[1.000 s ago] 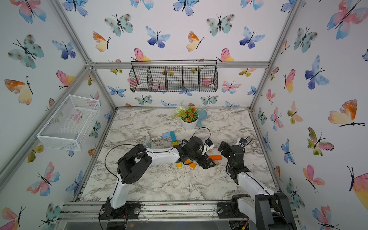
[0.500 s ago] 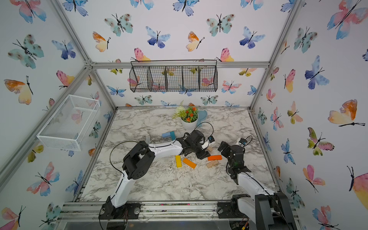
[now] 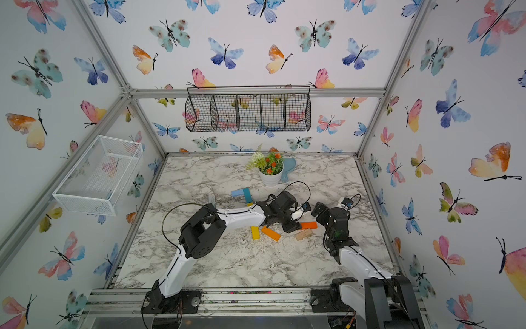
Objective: Assemble a giraffe with building blocks
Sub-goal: Move the building block to the center of the board, then assemble the building block at the center of the board.
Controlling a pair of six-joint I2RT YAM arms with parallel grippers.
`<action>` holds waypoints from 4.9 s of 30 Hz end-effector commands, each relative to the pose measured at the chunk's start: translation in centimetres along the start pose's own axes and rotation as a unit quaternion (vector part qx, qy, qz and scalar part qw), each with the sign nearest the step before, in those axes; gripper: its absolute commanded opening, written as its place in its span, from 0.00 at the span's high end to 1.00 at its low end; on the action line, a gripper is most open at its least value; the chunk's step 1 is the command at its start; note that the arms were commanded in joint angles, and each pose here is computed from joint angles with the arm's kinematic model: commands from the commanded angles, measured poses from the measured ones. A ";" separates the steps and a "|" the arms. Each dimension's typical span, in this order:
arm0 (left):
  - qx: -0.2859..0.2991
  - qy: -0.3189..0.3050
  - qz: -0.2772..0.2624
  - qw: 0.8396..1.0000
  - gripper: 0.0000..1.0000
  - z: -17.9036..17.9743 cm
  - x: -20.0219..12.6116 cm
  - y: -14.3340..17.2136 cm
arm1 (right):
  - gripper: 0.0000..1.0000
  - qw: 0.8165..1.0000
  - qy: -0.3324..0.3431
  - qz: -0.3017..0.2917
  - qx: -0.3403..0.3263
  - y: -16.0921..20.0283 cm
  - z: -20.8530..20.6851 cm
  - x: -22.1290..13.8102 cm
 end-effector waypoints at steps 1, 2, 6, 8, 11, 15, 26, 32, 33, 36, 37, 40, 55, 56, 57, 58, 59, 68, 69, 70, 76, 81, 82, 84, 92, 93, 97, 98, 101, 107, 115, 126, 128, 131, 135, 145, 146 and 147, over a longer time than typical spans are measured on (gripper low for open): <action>0.003 0.003 0.035 0.999 0.42 -0.4 1.4 1.9 | 0.02 1.000 0.008 -0.005 0.000 0.0 -0.3 -0.2; 0.003 0.003 0.036 0.999 0.42 -0.4 1.4 1.9 | 0.02 1.000 0.008 -0.005 0.000 0.0 -0.3 -0.2; 0.003 0.007 0.034 0.999 0.42 -0.5 1.4 1.7 | 0.02 1.000 0.007 -0.005 0.000 0.0 -0.3 -0.2; 0.003 0.012 0.033 0.999 0.42 -0.7 1.6 1.7 | 0.02 1.000 0.007 -0.005 0.000 0.0 -0.3 -0.2; 0.006 0.020 0.035 0.999 0.43 -1.2 2.0 1.5 | 0.02 1.000 0.007 -0.005 0.000 0.0 -0.3 -0.1; 0.008 0.027 0.045 0.999 0.45 -1.7 2.8 1.8 | 0.02 1.000 0.006 -0.005 0.000 0.0 -0.2 -0.2; 0.013 0.022 0.077 0.997 0.74 -1.5 2.7 3.1 | 0.02 1.000 0.006 -0.005 -0.001 -0.1 -0.2 -0.2; 0.005 0.024 0.071 0.997 0.76 -1.6 0.9 3.6 | 0.02 1.000 0.005 -0.003 -0.001 0.0 -0.2 -0.1; 0.004 0.025 0.073 0.997 0.76 -1.7 0.6 3.9 | 0.02 1.000 0.005 -0.003 -0.001 0.0 -0.2 -0.1; 0.001 0.025 0.085 0.996 0.76 -1.8 -0.2 5.0 | 0.02 1.000 0.005 -0.001 -0.001 0.1 -0.2 0.0; 0.000 0.026 0.090 0.996 0.76 -1.9 -0.4 5.3 | 0.02 1.000 0.004 -0.001 -0.001 0.1 -0.2 0.0; -0.006 0.030 0.108 0.994 0.77 -2.0 -0.9 6.3 | 0.01 1.000 0.003 0.001 -0.001 0.2 -0.2 0.0; -0.027 0.004 0.139 0.990 0.78 -1.5 -3.3 9.0 | 0.02 1.000 0.002 0.004 -0.002 0.3 -0.2 0.1; -0.027 0.007 0.138 0.990 0.78 -1.6 -3.3 8.9 | 0.02 1.000 0.002 0.003 -0.002 0.3 -0.2 0.2; -0.027 0.007 0.138 0.990 0.78 -1.5 -3.3 8.7 | 0.02 1.000 0.002 0.003 -0.002 0.3 -0.2 0.2; -0.028 0.006 0.141 0.990 0.77 -1.5 -3.3 8.7 | 0.01 1.000 0.001 0.004 -0.002 0.3 -0.2 0.2; -0.028 0.004 0.144 0.989 0.77 -1.4 -3.2 8.7 | 0.02 1.000 0.002 0.003 -0.002 0.3 -0.2 0.2; -0.053 -0.012 0.132 0.990 0.32 -0.8 -3.8 7.5 | 0.01 1.000 0.002 0.004 -0.002 0.4 -0.2 0.1; -0.057 -0.016 0.125 0.990 0.27 -0.7 -3.9 7.0 | 0.02 1.000 0.002 0.003 -0.002 0.3 -0.2 0.2; -0.058 -0.017 0.120 0.991 0.12 -0.6 -4.1 6.6 | 0.02 1.000 0.002 0.004 -0.002 0.4 -0.2 0.2; -0.079 -0.059 0.055 0.994 0.02 0.6 -6.7 2.5 | 0.02 1.000 0.001 0.005 -0.008 0.4 -0.2 0.3; -0.162 -0.159 -0.037 0.973 0.02 4.3 -12.8 -0.8 | 0.02 0.999 -0.016 0.013 -0.025 0.4 0.4 0.4; -0.188 -0.176 -0.054 0.965 0.02 5.2 -14.1 -0.8 | 0.02 0.999 -0.022 0.016 -0.029 0.4 0.5 0.5; -0.265 -0.200 -0.096 0.939 0.02 7.4 -17.3 0.2 | 0.02 0.998 -0.040 0.023 -0.038 0.5 1.0 0.4; -0.479 -0.343 -0.163 0.792 0.02 11.8 -24.9 12.3 | 0.00 0.977 -0.179 0.104 -0.044 0.8 5.0 -1.2; -0.484 -0.368 -0.166 0.776 0.02 11.5 -25.2 13.6 | 0.00 0.972 -0.197 0.123 -0.043 1.1 5.5 -1.4; -0.506 -0.410 -0.192 0.734 0.02 10.2 -26.0 17.1 | 0.01 0.940 -0.257 0.219 -0.044 4.0 7.6 -2.8; -0.504 -0.410 -0.200 0.734 0.02 10.1 -26.1 17.4 | 0.01 0.933 -0.267 0.237 -0.048 4.8 8.2 -3.4; -0.496 -0.402 -0.205 0.742 0.02 9.9 -25.6 17.7 | 0.01 0.915 -0.293 0.271 -0.064 6.9 10.0 -5.3; -0.504 -0.421 -0.186 0.731 0.02 9.9 -25.9 18.3 | 0.01 0.874 -0.341 0.337 -0.080 10.4 12.9 -7.7; -0.499 -0.398 -0.194 0.745 0.02 9.4 -25.8 18.1 | 0.01 0.824 -0.355 0.424 -0.119 15.6 14.4 -8.2; -0.498 -0.387 -0.181 0.754 0.02 9.5 -24.8 18.3 | 0.01 0.818 -0.324 0.452 -0.146 18.9 13.4 -6.9; -0.498 -0.386 -0.181 0.755 0.02 9.5 -24.8 18.2 | 0.00 0.823 -0.309 0.450 -0.156 19.0 13.1 -6.5; -0.497 -0.387 -0.181 0.755 0.02 9.5 -24.8 18.2 | 0.00 0.828 -0.290 0.447 -0.173 19.0 12.9 -6.0; -0.495 -0.388 -0.180 0.757 0.02 9.5 -24.8 18.2 | 0.00 0.837 -0.261 0.437 -0.202 18.7 12.6 -5.4; -0.496 -0.391 -0.179 0.754 0.02 9.5 -24.8 18.3 | 0.00 0.843 -0.220 0.427 -0.241 18.9 11.7 -3.8; -0.495 -0.391 -0.179 0.755 0.02 9.5 -24.8 18.3 | 0.00 0.844 -0.218 0.426 -0.242 18.9 11.7 -3.6; -0.495 -0.390 -0.179 0.755 0.02 9.5 -24.8 18.3 | 0.00 0.844 -0.220 0.424 -0.243 18.8 11.8 -3.6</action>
Point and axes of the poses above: each gripper's point midway between its finger pads, its own x axis out along the fingers, its own z axis along the line the jaws close on, y = z × x, the point moved 6 cm from there along -x, back along the fingers, and after that the axes turned 2 degrees about -x, right-handed, at the moved point
